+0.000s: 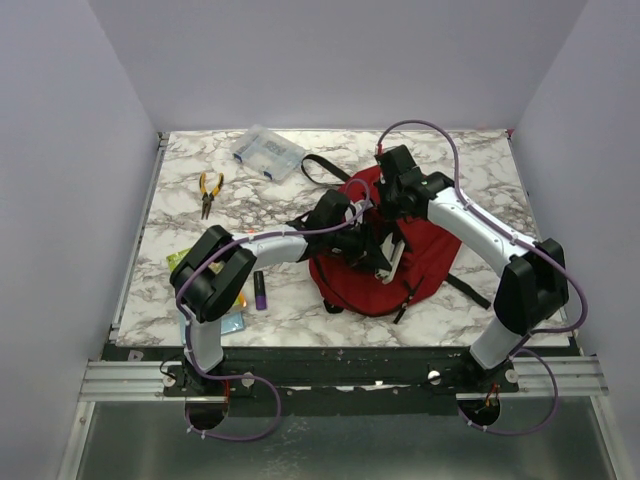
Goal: Pack the student bag
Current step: Place the stationery in the student bag.
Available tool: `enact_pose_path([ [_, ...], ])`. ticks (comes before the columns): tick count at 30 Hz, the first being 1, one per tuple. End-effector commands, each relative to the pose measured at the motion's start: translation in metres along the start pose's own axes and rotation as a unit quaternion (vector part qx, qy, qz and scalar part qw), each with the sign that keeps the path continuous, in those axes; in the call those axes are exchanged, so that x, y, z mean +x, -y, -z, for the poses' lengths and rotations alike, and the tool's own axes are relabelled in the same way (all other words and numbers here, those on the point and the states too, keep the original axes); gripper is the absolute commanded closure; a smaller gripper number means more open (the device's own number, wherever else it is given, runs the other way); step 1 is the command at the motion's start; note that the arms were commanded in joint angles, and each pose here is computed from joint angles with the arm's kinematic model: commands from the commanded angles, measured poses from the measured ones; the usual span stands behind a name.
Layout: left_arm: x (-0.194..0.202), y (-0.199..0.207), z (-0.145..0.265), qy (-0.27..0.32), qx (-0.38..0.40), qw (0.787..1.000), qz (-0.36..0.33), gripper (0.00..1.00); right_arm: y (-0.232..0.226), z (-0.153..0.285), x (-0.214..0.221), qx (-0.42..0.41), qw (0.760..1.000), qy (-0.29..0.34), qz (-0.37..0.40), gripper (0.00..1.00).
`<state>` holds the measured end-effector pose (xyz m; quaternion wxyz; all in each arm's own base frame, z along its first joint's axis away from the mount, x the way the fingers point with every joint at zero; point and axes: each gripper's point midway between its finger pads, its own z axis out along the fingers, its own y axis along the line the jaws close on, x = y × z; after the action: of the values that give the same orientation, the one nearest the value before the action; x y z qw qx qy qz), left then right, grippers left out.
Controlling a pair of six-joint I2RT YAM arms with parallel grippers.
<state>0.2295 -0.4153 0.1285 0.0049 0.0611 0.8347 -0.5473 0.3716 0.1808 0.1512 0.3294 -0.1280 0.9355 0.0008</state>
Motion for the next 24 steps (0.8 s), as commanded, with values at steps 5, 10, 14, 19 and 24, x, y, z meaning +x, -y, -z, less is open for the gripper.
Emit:
enact_pose_path([
  [5,0.002,0.028,0.014,0.026,0.023,0.995,-0.095,1.00,-0.009,0.019,-0.010,-0.030,0.999,0.034,-0.013,0.99],
  [10,-0.013,0.043,0.002,-0.007,0.055,0.995,-0.078,1.00,-0.021,0.024,-0.011,-0.065,0.997,0.037,-0.023,0.99],
  [14,-0.024,0.066,-0.004,-0.012,0.095,0.993,-0.070,1.00,-0.028,0.024,-0.007,-0.086,0.995,0.030,-0.031,0.99],
  [19,-0.052,0.062,-0.002,0.041,0.092,0.995,-0.013,1.00,-0.030,0.026,-0.004,-0.090,0.995,0.026,-0.041,0.99],
  [24,-0.076,0.058,0.014,0.101,0.143,0.982,0.070,1.00,-0.030,0.032,0.002,-0.094,0.994,0.023,-0.058,0.99],
])
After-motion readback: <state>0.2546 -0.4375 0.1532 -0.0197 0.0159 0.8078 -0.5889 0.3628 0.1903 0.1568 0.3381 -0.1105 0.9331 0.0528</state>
